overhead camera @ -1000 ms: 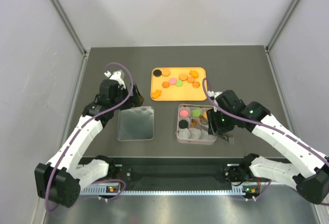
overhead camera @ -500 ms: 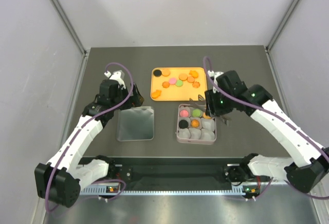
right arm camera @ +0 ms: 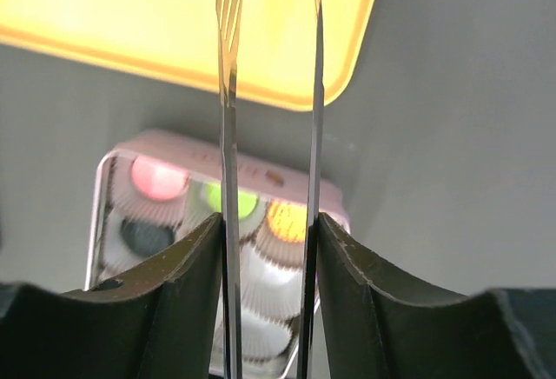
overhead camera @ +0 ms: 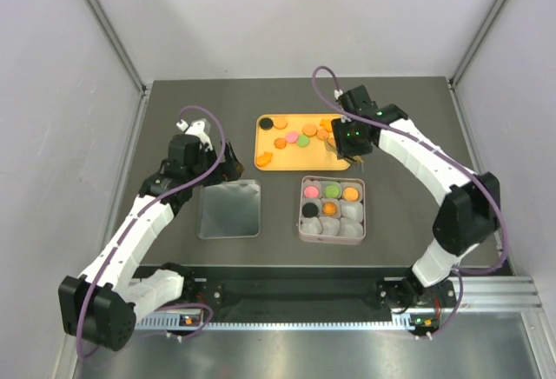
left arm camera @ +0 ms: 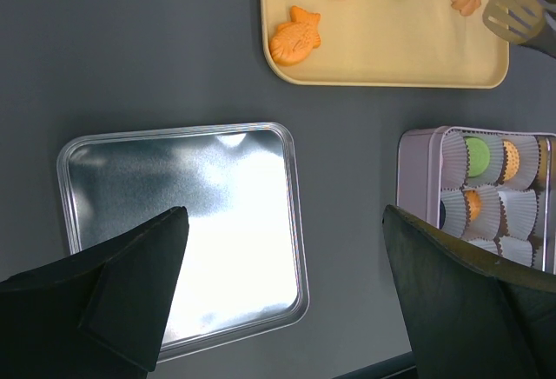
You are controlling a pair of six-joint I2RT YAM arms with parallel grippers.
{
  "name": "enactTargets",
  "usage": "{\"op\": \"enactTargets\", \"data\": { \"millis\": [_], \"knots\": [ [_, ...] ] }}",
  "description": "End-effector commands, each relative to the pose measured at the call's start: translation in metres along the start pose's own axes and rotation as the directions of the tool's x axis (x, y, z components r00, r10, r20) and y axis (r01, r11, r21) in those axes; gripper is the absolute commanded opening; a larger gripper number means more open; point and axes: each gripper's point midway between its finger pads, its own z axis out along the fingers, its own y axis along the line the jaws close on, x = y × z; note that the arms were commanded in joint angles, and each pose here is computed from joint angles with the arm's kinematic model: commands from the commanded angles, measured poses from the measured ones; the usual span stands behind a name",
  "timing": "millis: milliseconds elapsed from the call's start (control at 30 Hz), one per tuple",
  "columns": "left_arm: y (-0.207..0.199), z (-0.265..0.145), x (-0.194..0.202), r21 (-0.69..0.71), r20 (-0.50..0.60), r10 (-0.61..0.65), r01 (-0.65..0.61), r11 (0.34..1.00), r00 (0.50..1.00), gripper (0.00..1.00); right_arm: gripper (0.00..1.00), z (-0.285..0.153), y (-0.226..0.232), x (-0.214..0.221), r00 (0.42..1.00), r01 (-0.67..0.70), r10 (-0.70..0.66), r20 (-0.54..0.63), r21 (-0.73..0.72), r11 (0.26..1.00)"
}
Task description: Pack the cookies
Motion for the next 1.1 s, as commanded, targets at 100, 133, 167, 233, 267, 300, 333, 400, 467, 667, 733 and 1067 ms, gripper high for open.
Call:
{"op": "enactTargets", "data": {
  "millis": [100, 133, 167, 233, 267, 300, 333, 400, 467, 667, 733, 1067],
  "knots": [
    [-0.005, -0.002, -0.008, 0.020, 0.031, 0.005, -0.006, 1.000, 0.999, 0.98, 0.44, 0.018, -0.010, -0.049, 0.995, -0.012, 0.006, 0.099, 0.055, 0.998],
    [-0.004, -0.001, -0.008, 0.019, 0.031, 0.004, -0.005, 1.000, 1.000, 0.98, 0.44, 0.023, -0.008, -0.049, 0.996, -0.010, 0.005, 0.091, 0.055, 0.998],
    [-0.004, -0.002, -0.008, 0.020, 0.030, 0.005, -0.006, 1.000, 1.000, 0.98, 0.45, 0.023, -0.009, -0.052, 0.995, -0.010, 0.004, 0.095, 0.059, 0.998],
    [-0.004, -0.002, -0.008, 0.017, 0.031, 0.005, -0.006, 1.000, 0.999, 0.98, 0.47, 0.026, -0.010, -0.053, 0.996, -0.014, 0.008, 0.093, 0.063, 0.998],
    [-0.004, -0.002, -0.008, 0.018, 0.031, 0.005, -0.006, 1.000, 1.000, 0.98, 0.47, 0.027, -0.010, -0.053, 0.996, -0.013, 0.008, 0.091, 0.061, 0.998],
    [-0.004, -0.001, -0.008, 0.019, 0.032, 0.005, -0.006, 1.000, 0.999, 0.98, 0.47, 0.028, -0.013, -0.054, 0.996, -0.017, 0.011, 0.091, 0.065, 0.998],
    [-0.004, -0.001, -0.007, 0.021, 0.028, 0.005, -0.006, 1.000, 1.000, 0.98, 0.47, 0.031, -0.013, -0.053, 0.996, -0.020, 0.014, 0.083, 0.063, 0.998],
    [-0.004, -0.001, -0.007, 0.018, 0.026, 0.004, -0.004, 1.000, 1.000, 0.98, 0.47, 0.034, -0.012, -0.053, 0.997, -0.020, 0.017, 0.077, 0.047, 0.999],
    [-0.004, -0.001, -0.007, 0.019, 0.027, 0.005, -0.005, 1.000, 1.000, 0.98, 0.48, 0.038, -0.012, -0.051, 0.998, -0.019, 0.016, 0.067, 0.045, 0.999],
    [-0.004, 0.000, -0.007, 0.019, 0.027, 0.005, -0.005, 1.000, 1.000, 0.98, 0.47, 0.050, -0.010, -0.040, 0.999, -0.018, 0.017, 0.035, 0.018, 1.000],
    [-0.004, 0.000, -0.007, 0.019, 0.024, 0.005, -0.005, 1.000, 1.000, 0.98, 0.47, 0.051, -0.009, -0.038, 0.999, -0.018, 0.017, 0.030, 0.011, 1.000],
    [-0.003, 0.000, -0.007, 0.016, 0.025, 0.005, -0.005, 1.000, 1.000, 0.98, 0.47, 0.055, -0.012, -0.033, 1.000, -0.020, 0.020, 0.015, 0.015, 1.000]
  ]
}}
